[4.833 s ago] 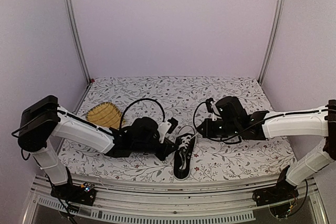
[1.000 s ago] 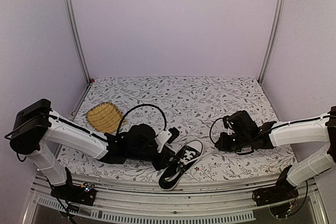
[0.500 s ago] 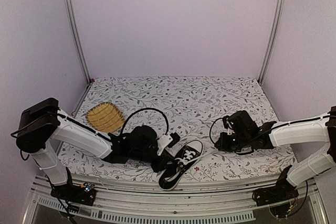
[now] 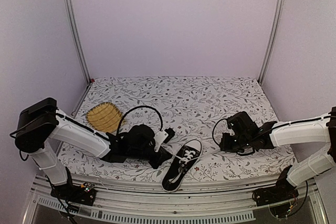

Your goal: Tie the shoes

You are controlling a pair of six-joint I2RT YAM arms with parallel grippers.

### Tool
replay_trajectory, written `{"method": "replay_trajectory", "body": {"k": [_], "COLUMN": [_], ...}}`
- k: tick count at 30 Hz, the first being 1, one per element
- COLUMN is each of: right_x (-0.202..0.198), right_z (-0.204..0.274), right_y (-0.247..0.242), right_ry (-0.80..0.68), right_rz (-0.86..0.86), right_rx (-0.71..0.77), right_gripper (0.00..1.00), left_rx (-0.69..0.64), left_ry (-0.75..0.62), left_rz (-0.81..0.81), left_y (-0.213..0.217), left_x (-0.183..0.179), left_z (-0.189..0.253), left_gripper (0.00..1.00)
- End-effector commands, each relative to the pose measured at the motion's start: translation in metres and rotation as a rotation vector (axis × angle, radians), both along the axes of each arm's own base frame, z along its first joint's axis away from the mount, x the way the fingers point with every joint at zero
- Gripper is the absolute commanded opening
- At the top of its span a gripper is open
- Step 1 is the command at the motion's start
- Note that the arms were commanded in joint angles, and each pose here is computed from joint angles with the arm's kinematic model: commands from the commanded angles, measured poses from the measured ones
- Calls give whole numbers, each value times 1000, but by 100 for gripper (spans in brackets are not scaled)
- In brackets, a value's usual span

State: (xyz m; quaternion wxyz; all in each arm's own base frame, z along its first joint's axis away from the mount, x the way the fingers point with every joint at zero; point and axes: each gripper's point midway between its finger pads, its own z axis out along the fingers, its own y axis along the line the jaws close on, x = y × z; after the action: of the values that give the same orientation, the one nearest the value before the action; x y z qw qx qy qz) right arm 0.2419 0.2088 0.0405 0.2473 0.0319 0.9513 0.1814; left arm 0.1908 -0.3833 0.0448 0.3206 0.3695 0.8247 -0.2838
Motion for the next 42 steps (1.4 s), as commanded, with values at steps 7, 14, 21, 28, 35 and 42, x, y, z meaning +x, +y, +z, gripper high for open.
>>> {"method": "replay_trajectory", "body": {"k": [7, 14, 21, 28, 35, 42], "right_x": [4, -7, -17, -27, -20, -10], "right_z": [5, -5, -17, -28, 3, 43], "right_y": [-37, -50, -57, -60, -30, -13], "right_ry": [-31, -11, 35, 71, -8, -95], "right_rz": [-130, -162, -185, -206, -107, -34], "right_rx": [-107, -117, -131, -96, 65, 134], "right_gripper": [2, 2, 2, 2, 2, 2], "left_rx": [-15, -4, 19, 40, -96, -151], "left_ry": [46, 113, 179, 226, 190, 127], "left_rz": [139, 192, 211, 222, 41, -64], "left_y": [30, 47, 60, 68, 31, 2], "left_x": [10, 1, -11, -20, -37, -40], "left_z": [-2, -20, -40, -53, -17, 9], "left_gripper": [0, 0, 0, 0, 0, 36]}}
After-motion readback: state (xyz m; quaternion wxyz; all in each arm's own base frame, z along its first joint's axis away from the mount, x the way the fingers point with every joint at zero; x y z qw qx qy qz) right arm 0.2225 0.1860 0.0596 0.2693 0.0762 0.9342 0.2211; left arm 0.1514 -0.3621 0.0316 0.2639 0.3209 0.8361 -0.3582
